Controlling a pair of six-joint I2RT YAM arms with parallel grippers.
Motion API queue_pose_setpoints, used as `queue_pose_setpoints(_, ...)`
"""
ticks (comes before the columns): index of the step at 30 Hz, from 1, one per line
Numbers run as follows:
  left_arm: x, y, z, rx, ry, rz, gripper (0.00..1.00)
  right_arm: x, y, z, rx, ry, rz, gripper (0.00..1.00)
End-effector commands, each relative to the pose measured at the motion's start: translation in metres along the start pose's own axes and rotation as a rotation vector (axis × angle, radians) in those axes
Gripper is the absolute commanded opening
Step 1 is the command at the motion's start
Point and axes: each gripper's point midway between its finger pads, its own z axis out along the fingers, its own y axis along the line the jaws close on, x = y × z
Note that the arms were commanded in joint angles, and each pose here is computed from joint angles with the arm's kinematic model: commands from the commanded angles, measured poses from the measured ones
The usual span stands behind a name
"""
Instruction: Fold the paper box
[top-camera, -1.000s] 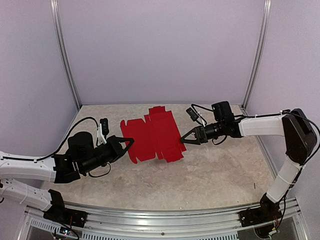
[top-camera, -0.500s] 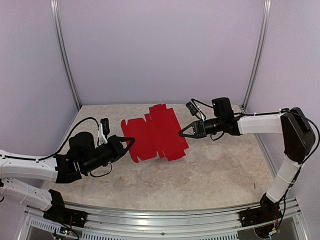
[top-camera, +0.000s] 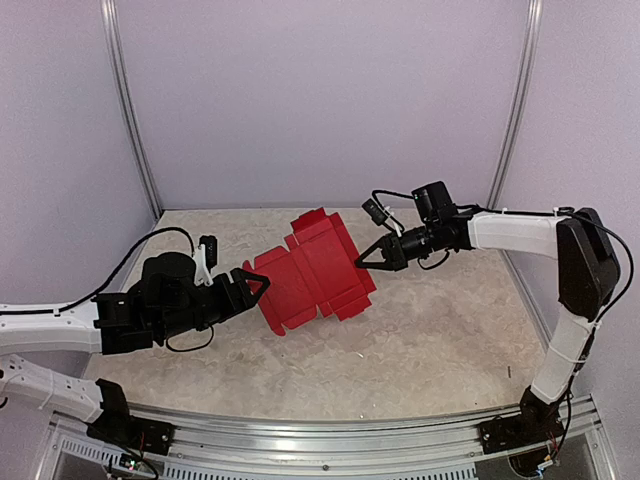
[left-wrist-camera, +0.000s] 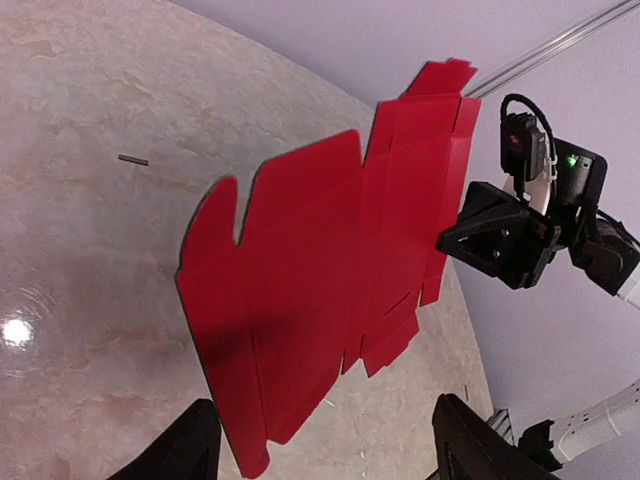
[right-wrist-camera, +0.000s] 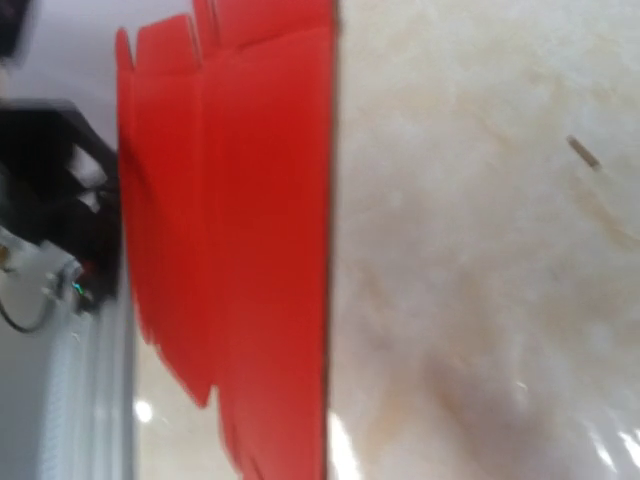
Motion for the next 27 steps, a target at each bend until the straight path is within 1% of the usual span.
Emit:
queue_pose_setpoints(1, -0.017, 0.025, -0.036, -0.202, 0.026, 0.166, 0.73, 0.038, -0.014, -0.001, 0.056, 0.224, -0.03, 0.0)
queue_pose_setpoints(4, -0.031, 0.028, -0.048, -0.209, 0.019, 0.204, 0.73, 0.052, -0.008, 0.001, 0.006, 0.37, -0.029, 0.0)
queue_pose_setpoints(7, -0.036, 0.036, -0.05, -0.201, 0.025, 0.209, 0.72, 0.067, -0.002, 0.004, -0.069, 0.494, 0.045, 0.0)
queue_pose_setpoints(12, -0.03, 0.043, -0.036, -0.155, 0.071, 0.208, 0.71, 0.086, -0.004, 0.005, -0.139, 0.627, 0.153, 0.0)
queue_pose_setpoints(15, -0.021, 0.037, -0.018, -0.103, 0.107, 0.251, 0.71, 0.101, -0.019, 0.008, -0.093, 0.701, 0.191, 0.0)
queue_pose_setpoints(18, -0.004, 0.039, 0.005, -0.093, 0.19, 0.303, 0.71, 0.109, -0.032, 0.008, -0.043, 0.741, 0.194, 0.0)
queue_pose_setpoints(23, 0.029, 0.042, 0.049, -0.09, 0.323, 0.381, 0.69, 0.116, -0.052, 0.008, 0.078, 0.795, 0.116, 0.0)
queue_pose_setpoints(25, 0.043, 0.044, 0.065, -0.078, 0.374, 0.384, 0.67, 0.119, -0.05, 0.009, 0.076, 0.796, 0.113, 0.0)
queue_pose_setpoints(27, 0.048, 0.037, 0.082, -0.044, 0.385, 0.394, 0.65, 0.125, -0.045, 0.011, 0.054, 0.804, 0.119, 0.0)
